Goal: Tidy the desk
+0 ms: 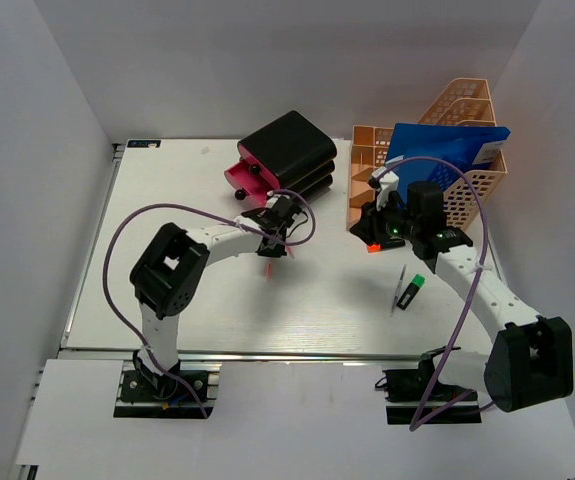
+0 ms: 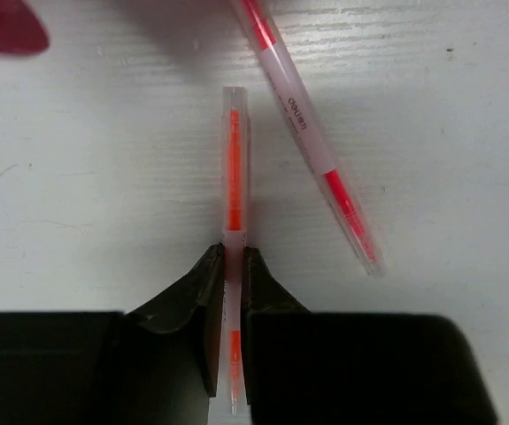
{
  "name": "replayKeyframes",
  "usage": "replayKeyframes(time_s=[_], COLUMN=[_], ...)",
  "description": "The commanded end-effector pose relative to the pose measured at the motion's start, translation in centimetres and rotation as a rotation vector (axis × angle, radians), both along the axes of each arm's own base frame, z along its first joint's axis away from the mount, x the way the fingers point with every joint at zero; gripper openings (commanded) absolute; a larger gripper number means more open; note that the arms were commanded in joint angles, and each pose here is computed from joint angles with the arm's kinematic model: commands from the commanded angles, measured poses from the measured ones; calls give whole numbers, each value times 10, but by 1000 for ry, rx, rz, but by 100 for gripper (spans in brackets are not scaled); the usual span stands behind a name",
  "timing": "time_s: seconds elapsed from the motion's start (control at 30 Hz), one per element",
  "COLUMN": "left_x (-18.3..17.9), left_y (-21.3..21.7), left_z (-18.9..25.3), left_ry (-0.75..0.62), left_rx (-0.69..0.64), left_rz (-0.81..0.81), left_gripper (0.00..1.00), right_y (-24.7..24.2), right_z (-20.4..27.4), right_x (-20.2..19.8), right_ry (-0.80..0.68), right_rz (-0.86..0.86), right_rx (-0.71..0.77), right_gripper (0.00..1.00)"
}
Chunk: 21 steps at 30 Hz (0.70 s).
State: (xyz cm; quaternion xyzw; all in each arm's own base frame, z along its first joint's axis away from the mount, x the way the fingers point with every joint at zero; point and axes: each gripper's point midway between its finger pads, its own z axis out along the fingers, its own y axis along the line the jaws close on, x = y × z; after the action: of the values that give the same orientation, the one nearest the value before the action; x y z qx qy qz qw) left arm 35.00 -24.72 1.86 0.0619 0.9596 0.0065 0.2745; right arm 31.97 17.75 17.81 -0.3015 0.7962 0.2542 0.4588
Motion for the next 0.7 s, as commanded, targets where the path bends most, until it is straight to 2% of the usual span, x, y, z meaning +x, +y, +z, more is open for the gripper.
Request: replayKeyframes(time_s=[0.0, 0.07, 0.1, 0.17, 0.27, 0.53, 0.67], left_x=[-43, -53, -70, -82, -87, -81, -63], left_y=[11, 14, 23, 32, 38, 27, 30], left_z=[-27, -25, -34, -27, -7, 113, 171], left_ry=[147, 150, 187, 177, 141, -75, -235], left_rx=[-30, -60, -57, -76, -101, -286, -388], left_rz=[-16, -17, -17, -9, 0, -38, 40], left_gripper=[16, 13, 7, 0, 0, 0, 0], right_y=[0, 0, -1, 0, 0, -2, -3], right_z=[14, 14, 15, 16, 16, 16, 16], right_x=[0, 0, 0, -1, -2, -2, -2], right_ry=[-62, -62, -62, -63, -64, -60, -60], right_rz=[20, 22, 24, 30, 33, 33, 32], right_rx=[22, 26, 29, 32, 33, 39, 40], right_gripper=[40, 40, 40, 40, 40, 41, 40])
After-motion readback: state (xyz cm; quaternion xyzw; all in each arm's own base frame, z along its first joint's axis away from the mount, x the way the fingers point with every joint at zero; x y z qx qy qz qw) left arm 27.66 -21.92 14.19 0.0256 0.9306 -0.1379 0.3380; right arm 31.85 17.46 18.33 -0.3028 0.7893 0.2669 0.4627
